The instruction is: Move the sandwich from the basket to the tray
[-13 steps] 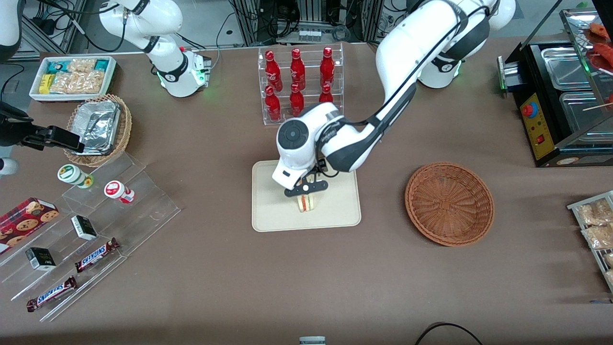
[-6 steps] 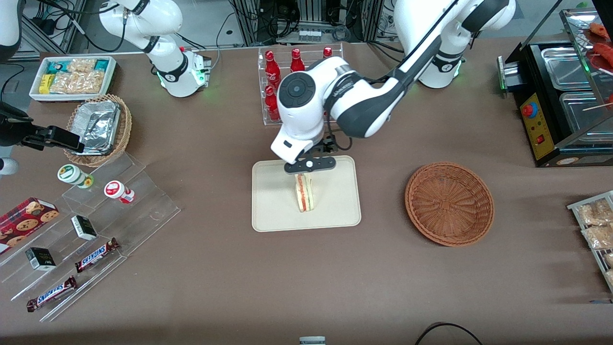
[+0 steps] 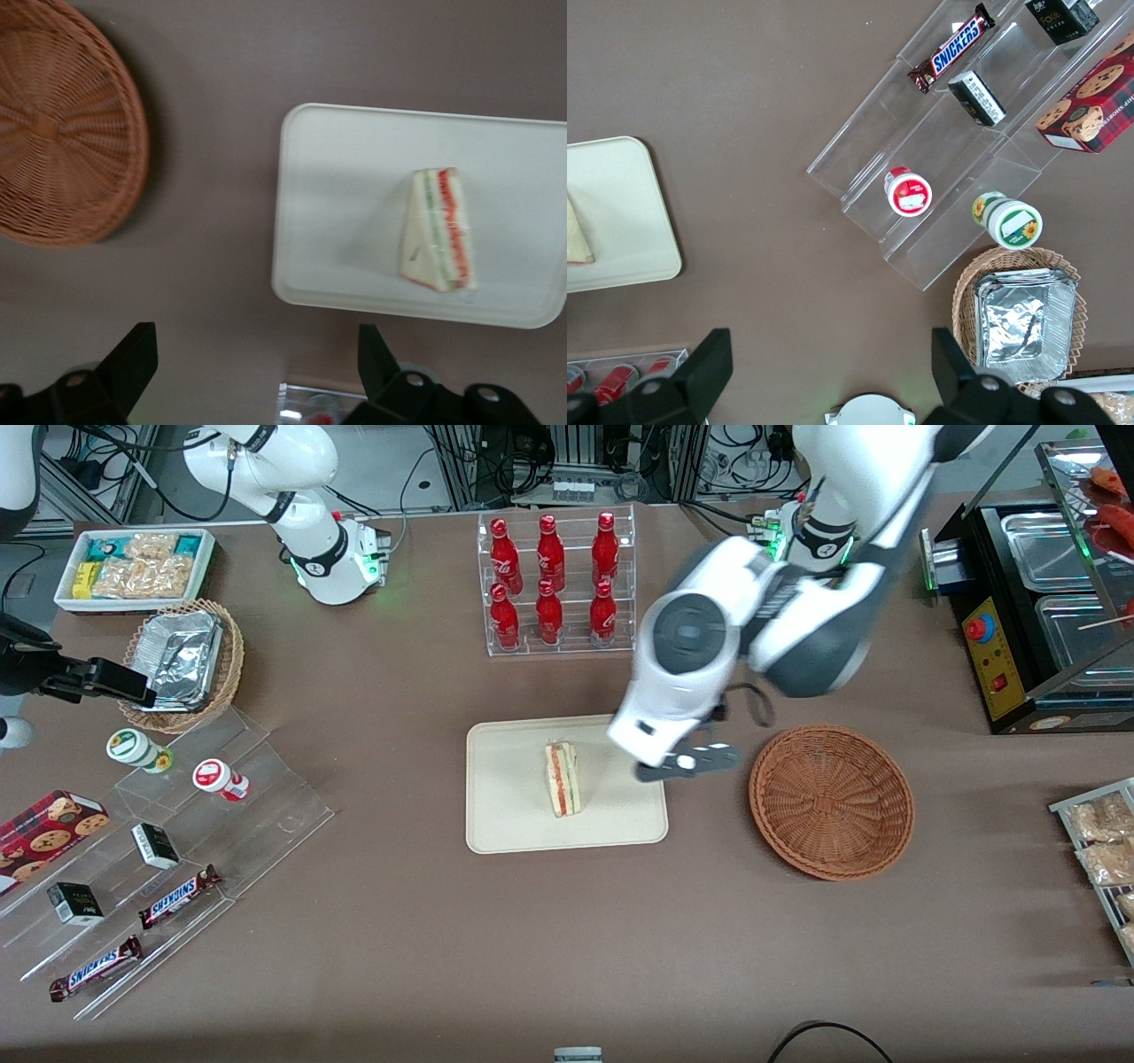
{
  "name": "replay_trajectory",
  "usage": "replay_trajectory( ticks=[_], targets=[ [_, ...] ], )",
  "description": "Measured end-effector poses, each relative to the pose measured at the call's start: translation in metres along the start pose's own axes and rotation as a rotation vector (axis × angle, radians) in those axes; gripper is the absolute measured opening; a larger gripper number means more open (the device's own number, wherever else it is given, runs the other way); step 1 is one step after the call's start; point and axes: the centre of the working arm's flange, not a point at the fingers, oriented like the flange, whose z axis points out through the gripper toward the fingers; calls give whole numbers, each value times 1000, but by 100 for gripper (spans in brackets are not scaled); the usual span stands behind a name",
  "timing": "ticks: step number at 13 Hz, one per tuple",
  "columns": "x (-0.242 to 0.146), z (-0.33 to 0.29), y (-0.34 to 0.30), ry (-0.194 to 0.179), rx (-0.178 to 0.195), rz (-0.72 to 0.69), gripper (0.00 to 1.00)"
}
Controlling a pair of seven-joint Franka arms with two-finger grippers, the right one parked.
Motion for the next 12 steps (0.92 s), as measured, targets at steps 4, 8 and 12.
replay_trajectory(
  ticks=[4,8,12],
  targets=[
    [14,-19,-103,-23,-20,79,100],
    [4,-31,-173,-41,-7,134,100],
    [-10,-55,-246,-102,-14,152,100]
  ],
)
